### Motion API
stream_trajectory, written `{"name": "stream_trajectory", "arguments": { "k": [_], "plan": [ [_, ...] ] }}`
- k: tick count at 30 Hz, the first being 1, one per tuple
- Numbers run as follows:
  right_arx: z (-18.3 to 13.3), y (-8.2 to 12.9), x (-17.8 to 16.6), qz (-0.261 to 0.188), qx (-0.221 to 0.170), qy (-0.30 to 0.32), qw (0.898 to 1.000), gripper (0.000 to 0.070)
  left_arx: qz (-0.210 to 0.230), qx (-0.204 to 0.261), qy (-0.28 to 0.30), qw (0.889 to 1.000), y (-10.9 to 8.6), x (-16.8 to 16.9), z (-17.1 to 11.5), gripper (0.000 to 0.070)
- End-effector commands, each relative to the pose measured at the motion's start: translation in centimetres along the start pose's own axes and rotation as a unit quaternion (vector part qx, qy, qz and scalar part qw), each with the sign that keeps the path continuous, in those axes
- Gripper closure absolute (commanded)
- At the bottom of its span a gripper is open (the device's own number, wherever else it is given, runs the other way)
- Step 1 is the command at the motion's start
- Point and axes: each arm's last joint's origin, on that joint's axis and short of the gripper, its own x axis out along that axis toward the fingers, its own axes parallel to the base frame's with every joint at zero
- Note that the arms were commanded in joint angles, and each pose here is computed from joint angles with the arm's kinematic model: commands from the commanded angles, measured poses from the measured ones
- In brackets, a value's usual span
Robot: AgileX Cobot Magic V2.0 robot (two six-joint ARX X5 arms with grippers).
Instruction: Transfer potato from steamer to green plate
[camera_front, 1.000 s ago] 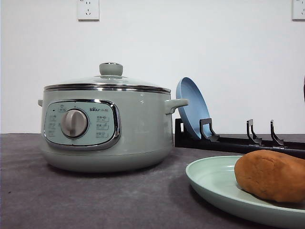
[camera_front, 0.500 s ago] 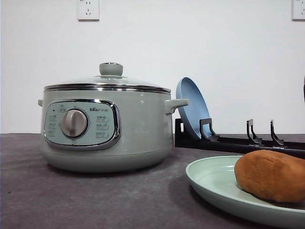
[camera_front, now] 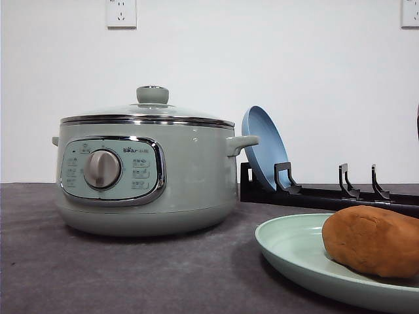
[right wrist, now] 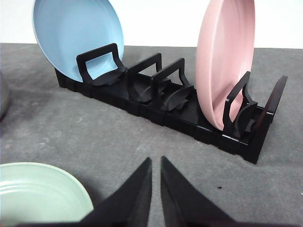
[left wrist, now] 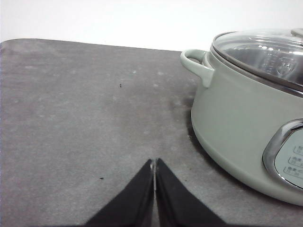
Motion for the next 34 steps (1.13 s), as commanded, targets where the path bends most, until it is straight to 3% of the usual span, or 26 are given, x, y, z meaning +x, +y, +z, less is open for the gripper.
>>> {"name": "stream_trajectory", "arguments": {
  "k": [1, 34],
  "plan": [
    [-0.13, -0.03, 0.06, -0.001, -0.002, -0.002, 1.000, 0.0679, 0.002, 0.000, 0.012, 1.000, 0.07, 0.19, -0.71, 0.0700],
    [-0.12, -0.03, 0.06, -0.001, -0.002, -0.003, 1.000, 0.0679, 0.002, 0.000, 0.012, 1.000, 0.07, 0.19, -0.71, 0.0700]
  ]
}}
